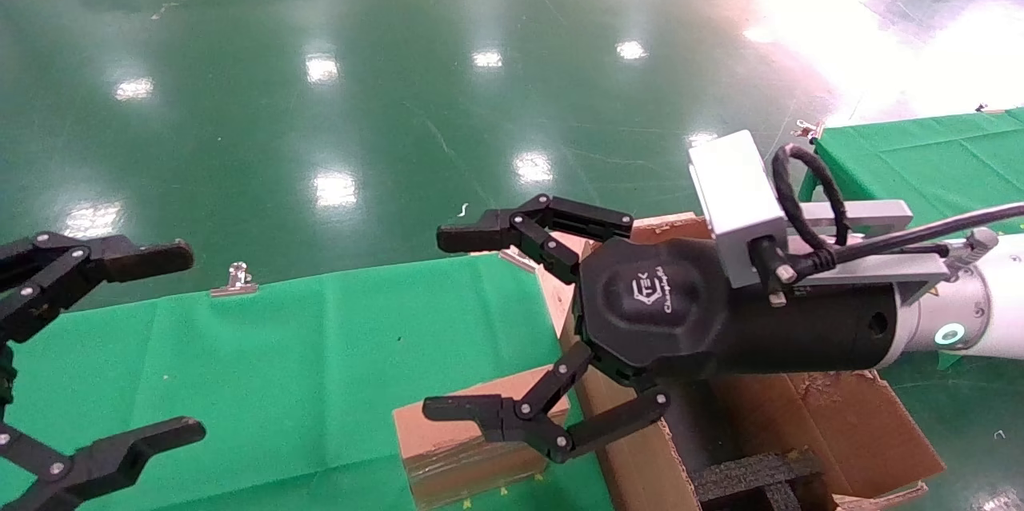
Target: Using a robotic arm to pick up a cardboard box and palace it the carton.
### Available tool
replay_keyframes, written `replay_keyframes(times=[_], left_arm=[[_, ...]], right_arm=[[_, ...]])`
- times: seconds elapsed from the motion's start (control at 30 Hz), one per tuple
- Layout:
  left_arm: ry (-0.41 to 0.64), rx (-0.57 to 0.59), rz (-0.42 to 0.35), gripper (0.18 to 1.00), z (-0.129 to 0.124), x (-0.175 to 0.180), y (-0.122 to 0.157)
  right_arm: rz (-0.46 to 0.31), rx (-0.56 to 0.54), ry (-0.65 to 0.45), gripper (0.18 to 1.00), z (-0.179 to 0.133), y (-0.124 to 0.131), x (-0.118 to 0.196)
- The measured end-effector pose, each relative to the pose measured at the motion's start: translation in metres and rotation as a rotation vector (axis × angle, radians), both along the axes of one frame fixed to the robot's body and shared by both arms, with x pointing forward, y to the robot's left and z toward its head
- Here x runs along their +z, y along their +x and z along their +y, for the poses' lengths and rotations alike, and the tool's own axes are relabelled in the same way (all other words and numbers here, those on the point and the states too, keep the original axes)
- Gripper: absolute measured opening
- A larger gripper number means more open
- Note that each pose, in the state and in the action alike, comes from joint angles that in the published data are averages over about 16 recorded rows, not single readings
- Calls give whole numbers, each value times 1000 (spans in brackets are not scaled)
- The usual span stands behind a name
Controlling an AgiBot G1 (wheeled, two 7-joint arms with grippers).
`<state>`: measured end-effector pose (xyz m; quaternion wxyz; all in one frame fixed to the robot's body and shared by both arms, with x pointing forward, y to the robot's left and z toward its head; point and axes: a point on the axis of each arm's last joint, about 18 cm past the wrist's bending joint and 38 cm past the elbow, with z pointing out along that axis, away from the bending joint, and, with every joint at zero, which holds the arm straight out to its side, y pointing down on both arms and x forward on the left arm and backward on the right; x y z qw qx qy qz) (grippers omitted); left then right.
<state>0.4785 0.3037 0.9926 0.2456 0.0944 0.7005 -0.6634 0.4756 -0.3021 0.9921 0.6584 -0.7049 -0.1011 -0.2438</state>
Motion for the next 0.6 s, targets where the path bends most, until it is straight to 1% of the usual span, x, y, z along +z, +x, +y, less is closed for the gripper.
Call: replay_keyframes(times=[0.2, 0.33, 0.47, 0.6], left_arm=[[0, 0, 0, 996, 0, 0, 0], [0, 0, 0, 986, 0, 0, 0], [0, 0, 0, 960, 0, 0, 0], [0, 0, 0, 924, 0, 0, 0]], right_arm=[[3, -1, -4, 1001, 0, 0, -1], [1, -7, -33, 1001, 1, 1, -3], [-6, -24, -95, 1001, 3, 5, -8], [-17, -48, -190, 1001, 6, 14, -15]])
